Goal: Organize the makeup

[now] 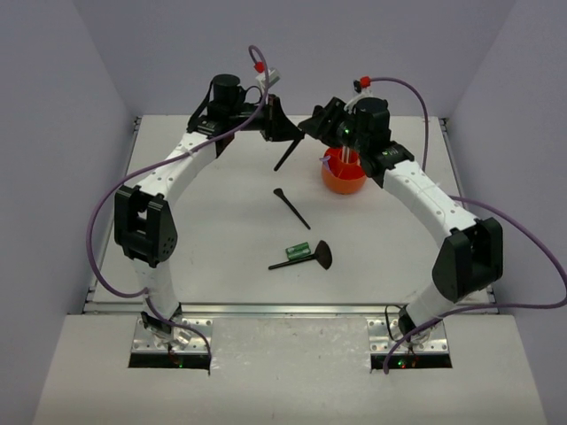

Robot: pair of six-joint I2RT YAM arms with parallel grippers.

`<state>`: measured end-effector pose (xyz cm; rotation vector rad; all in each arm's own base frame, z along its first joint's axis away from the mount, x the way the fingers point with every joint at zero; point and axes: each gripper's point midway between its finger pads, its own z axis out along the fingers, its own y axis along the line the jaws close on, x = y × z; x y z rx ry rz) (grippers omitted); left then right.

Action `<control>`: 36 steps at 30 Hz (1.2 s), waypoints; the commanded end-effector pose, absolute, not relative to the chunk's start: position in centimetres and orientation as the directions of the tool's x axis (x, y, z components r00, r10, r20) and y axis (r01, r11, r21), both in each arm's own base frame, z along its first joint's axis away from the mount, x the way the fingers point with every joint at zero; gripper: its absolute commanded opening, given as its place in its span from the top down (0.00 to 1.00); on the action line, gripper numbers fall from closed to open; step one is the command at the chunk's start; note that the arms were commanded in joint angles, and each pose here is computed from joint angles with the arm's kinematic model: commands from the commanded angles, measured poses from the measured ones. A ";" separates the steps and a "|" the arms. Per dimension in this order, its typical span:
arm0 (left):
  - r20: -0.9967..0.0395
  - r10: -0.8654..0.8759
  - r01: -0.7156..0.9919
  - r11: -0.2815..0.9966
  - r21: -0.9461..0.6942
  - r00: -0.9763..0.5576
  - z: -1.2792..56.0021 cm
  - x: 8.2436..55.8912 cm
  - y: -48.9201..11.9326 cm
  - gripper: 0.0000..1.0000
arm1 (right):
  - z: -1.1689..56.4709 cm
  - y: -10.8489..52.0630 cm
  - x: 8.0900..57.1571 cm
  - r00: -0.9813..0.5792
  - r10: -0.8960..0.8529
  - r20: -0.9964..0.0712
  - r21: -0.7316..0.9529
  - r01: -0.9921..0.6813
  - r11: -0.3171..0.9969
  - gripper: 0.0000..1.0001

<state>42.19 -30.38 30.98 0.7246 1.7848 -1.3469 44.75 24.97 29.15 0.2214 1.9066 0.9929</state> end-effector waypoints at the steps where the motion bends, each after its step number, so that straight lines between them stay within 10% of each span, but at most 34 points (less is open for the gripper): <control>1: -0.867 -0.019 0.835 0.258 -0.485 -0.498 32.0 42.0 -31.0 1.00 | 31.3 25.8 45.4 -0.507 0.561 -0.655 0.740 -0.280 0.611 0.57; 9: -0.850 -0.028 0.801 0.321 -0.506 -0.526 30.6 43.1 -31.0 0.99 | 31.1 26.3 44.9 -0.516 0.536 -0.668 0.732 -0.326 0.598 1.00; 13: -0.841 -0.010 0.778 0.375 -0.504 -0.541 29.3 43.5 -30.4 0.04 | 30.0 22.5 44.8 -0.401 0.459 -0.793 0.587 -0.300 0.752 1.00; 14: -0.841 -0.005 0.774 0.386 -0.501 -0.542 29.1 43.6 -30.2 0.00 | 29.4 21.3 44.9 -0.371 0.424 -0.826 0.533 -0.274 0.800 1.00; 36: -0.761 0.063 0.429 0.854 -0.295 -0.646 16.8 46.3 -12.8 0.00 | 23.5 6.3 50.1 -0.092 0.132 -0.987 0.131 0.025 0.991 1.00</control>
